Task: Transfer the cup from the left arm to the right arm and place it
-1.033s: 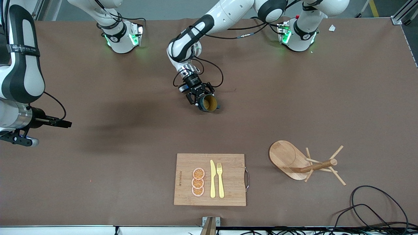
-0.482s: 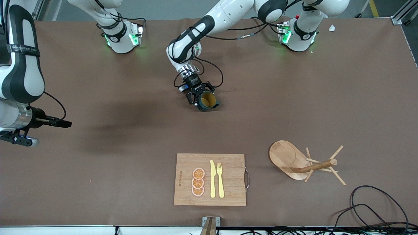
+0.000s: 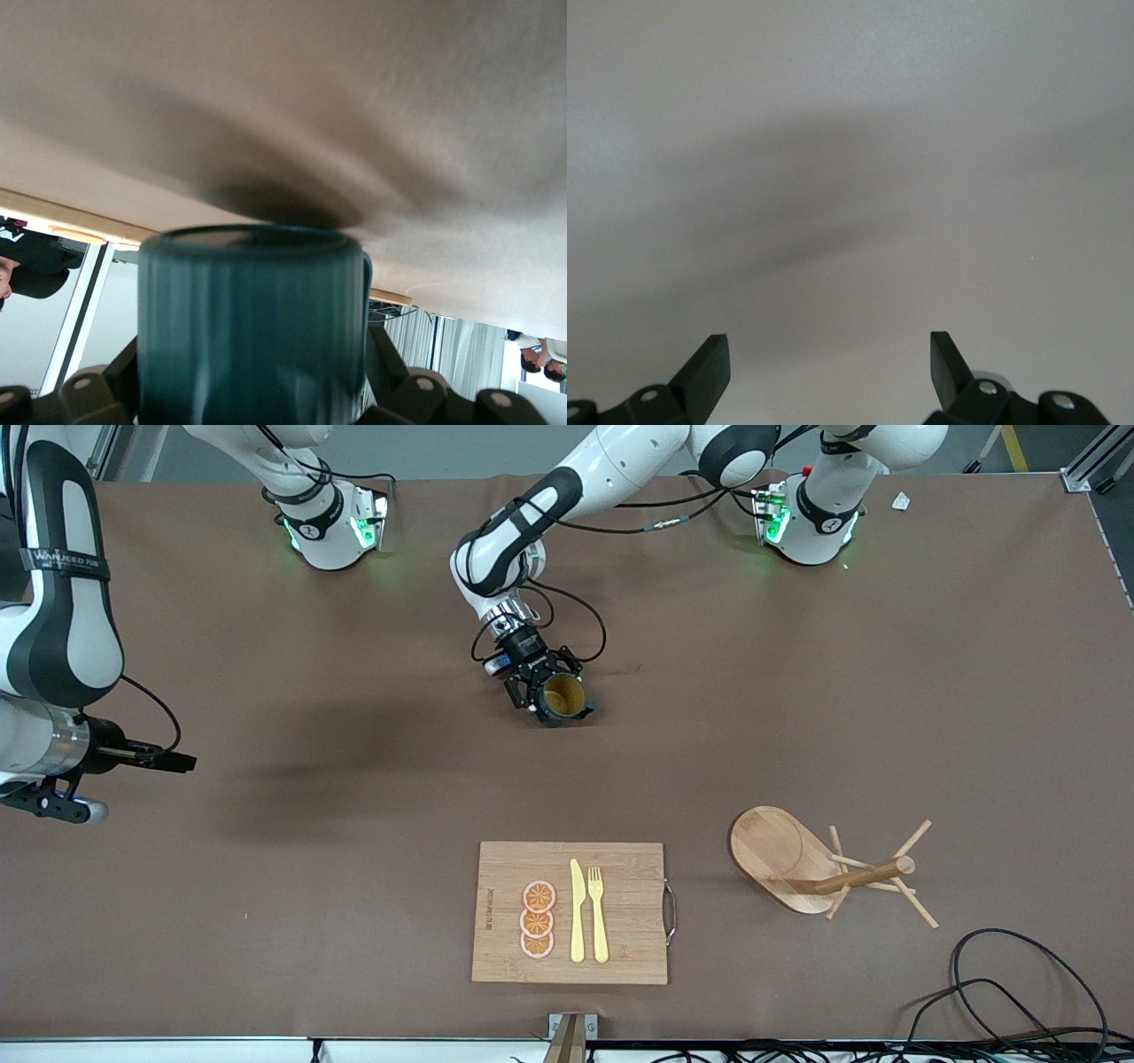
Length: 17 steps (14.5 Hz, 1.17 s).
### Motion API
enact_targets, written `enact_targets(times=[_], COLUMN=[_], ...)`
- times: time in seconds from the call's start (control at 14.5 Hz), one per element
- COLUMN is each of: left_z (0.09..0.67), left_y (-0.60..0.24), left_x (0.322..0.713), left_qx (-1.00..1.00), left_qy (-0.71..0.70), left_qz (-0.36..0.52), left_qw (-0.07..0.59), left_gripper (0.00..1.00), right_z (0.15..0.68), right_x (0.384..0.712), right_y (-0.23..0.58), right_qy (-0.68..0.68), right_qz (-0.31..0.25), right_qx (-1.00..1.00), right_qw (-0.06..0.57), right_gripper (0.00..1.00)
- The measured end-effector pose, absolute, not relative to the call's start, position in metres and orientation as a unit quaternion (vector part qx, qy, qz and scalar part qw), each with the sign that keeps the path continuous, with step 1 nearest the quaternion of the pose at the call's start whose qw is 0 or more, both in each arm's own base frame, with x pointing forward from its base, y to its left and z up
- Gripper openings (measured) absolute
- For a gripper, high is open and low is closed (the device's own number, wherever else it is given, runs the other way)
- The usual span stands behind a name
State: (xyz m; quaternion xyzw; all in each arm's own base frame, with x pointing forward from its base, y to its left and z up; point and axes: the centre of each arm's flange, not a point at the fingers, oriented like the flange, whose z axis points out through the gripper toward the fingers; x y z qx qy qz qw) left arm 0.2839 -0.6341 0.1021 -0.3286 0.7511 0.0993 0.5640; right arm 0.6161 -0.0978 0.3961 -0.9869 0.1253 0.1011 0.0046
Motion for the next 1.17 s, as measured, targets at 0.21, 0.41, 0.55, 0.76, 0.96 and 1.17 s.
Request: enact_targets(times=[0.21, 0.41, 0.55, 0.76, 0.96, 1.17], left_z=[0.112, 0.125, 0.133, 0.152, 0.173, 0.199], left_y=[-0.638, -0.641, -0.642, -0.645, -0.648, -0.650], left_x=[0.280, 0.281, 0.281, 0.282, 0.282, 0.285], left_qx=[-0.333, -0.340, -0.345, -0.357, -0.365, -0.381], left_qy=[0.748, 0.746, 0.745, 0.743, 0.740, 0.739], left_qz=[0.098, 0.094, 0.096, 0.095, 0.092, 0.088], left_qw=[0.565, 0.565, 0.563, 0.559, 0.557, 0.549], left_gripper=[1.00, 1.00, 1.00, 1.00, 1.00, 1.00], right_z=[0.396, 0.396, 0.396, 0.396, 0.396, 0.396], right_x=[0.616, 0.616, 0.616, 0.616, 0.616, 0.617], right_y=[-0.098, -0.098, -0.098, -0.098, -0.098, -0.096], right_qy=[0.125, 0.125, 0.125, 0.125, 0.126, 0.137], right_qz=[0.101, 0.101, 0.101, 0.101, 0.100, 0.100], right_qx=[-0.987, -0.987, -0.987, -0.987, -0.987, -0.985], right_qw=[0.005, 0.005, 0.005, 0.005, 0.005, 0.007], right_gripper=[1.00, 1.00, 1.00, 1.00, 1.00, 1.00])
